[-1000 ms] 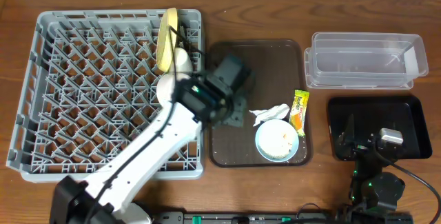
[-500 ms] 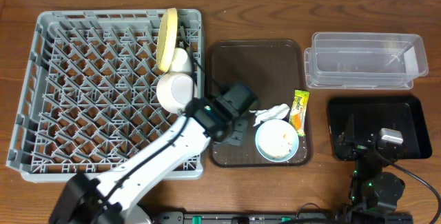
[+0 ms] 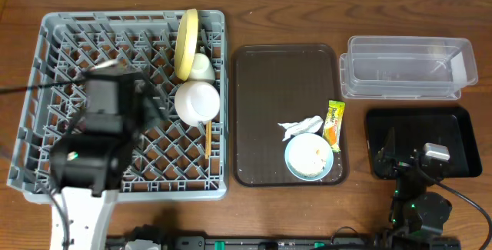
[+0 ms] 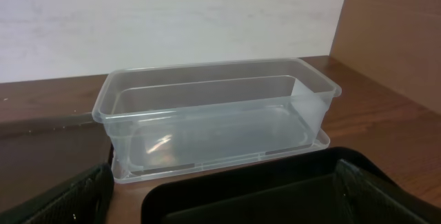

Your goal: Sort waste into correct bins and load items into the dishwasher rack

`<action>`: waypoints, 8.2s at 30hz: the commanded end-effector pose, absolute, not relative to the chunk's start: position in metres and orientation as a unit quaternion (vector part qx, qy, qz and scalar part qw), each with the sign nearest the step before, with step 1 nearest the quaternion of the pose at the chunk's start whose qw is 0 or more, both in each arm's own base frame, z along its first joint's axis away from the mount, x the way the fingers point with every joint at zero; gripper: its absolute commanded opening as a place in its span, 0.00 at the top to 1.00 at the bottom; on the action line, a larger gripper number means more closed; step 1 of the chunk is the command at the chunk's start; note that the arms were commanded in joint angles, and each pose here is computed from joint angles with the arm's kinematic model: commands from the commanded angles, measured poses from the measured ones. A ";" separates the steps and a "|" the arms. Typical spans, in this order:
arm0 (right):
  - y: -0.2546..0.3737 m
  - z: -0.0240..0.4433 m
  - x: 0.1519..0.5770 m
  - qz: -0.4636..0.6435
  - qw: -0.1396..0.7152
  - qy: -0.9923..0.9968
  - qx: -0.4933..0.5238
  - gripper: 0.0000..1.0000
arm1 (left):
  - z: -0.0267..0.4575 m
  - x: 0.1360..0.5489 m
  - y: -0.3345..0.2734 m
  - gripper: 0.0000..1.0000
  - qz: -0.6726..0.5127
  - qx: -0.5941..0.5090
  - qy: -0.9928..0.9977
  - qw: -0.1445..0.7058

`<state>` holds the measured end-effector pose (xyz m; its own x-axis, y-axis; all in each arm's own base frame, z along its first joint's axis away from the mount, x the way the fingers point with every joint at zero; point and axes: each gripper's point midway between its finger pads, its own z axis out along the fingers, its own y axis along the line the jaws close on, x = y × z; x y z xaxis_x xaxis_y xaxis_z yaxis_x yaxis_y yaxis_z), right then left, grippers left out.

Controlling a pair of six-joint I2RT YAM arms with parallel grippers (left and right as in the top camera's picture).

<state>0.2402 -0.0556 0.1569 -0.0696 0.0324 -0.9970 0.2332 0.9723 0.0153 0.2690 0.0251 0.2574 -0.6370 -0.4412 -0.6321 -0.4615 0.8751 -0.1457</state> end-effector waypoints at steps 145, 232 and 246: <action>0.115 0.255 0.191 0.264 0.205 0.942 -0.025 0.64 | 0.262 0.261 0.061 0.03 0.043 -0.307 0.884 0.350; 0.141 0.142 0.214 -0.042 0.139 0.982 -0.119 0.99 | 0.262 0.261 0.062 0.03 0.044 -0.307 0.884 0.350; 0.050 0.166 0.238 0.049 0.136 0.989 -0.003 0.99 | 0.262 0.261 0.061 0.03 0.043 -0.307 0.884 0.350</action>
